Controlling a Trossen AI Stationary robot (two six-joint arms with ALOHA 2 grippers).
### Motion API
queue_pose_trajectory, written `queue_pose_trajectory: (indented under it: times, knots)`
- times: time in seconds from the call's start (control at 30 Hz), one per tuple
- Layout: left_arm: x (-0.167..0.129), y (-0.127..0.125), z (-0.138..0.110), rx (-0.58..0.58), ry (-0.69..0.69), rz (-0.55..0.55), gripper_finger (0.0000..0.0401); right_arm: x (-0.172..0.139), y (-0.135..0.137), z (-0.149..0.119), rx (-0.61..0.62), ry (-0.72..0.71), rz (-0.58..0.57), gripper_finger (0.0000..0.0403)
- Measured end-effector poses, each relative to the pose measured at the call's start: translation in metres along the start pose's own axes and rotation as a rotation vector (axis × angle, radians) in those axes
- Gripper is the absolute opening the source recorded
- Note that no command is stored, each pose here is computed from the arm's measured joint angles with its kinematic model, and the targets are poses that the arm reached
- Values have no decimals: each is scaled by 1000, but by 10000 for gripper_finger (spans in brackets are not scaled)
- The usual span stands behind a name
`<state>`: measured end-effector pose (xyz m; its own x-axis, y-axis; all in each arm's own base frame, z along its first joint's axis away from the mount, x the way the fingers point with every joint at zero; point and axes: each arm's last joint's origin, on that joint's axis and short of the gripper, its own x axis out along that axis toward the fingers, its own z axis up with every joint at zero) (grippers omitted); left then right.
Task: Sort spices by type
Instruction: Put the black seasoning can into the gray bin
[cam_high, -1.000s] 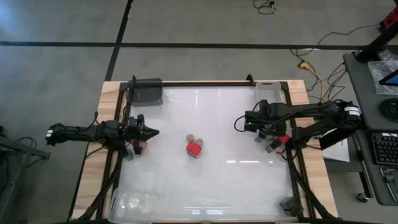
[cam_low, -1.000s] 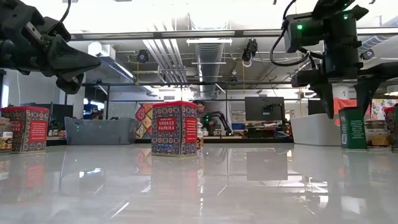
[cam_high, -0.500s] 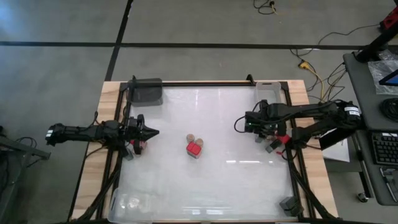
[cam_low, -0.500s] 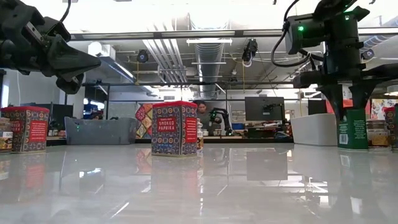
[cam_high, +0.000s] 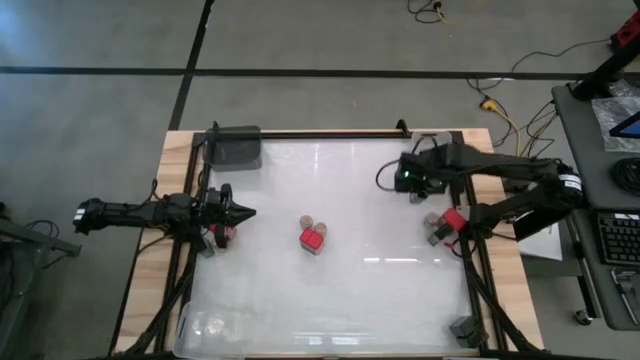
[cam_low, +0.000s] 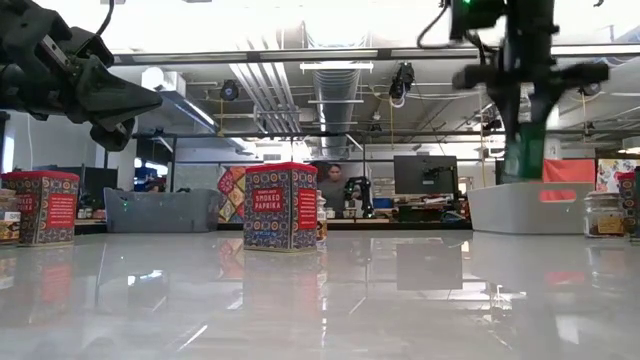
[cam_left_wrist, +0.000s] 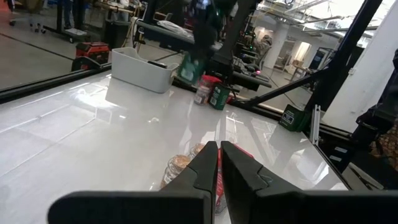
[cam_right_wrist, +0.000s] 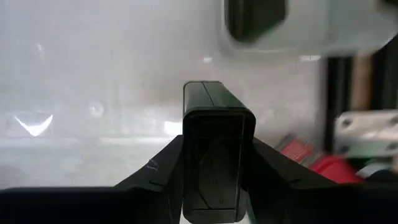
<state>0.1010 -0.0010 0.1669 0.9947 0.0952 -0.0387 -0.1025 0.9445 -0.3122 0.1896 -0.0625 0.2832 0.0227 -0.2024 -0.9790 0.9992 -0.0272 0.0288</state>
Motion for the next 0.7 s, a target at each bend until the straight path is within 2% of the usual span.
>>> queue_pose_trajectory:
  times: [0.13,0.27,0.4,0.53,0.7]
  knots:
    - [0,0,0,0,0,-1,4,-27,-8,24,-33,-95,-25,137]
    - [0,0,0,0,0,0,4,-32,-22,51,-54,-168,-102,131]
    - [0,0,0,0,0,0,4,-17,-37,73,-83,-137,-193,125]
    - [0,0,0,0,0,0,4,1,-54,88,-79,-112,-279,137]
    - [0,0,0,0,0,-1,4,27,-64,96,-82,-56,-246,136]
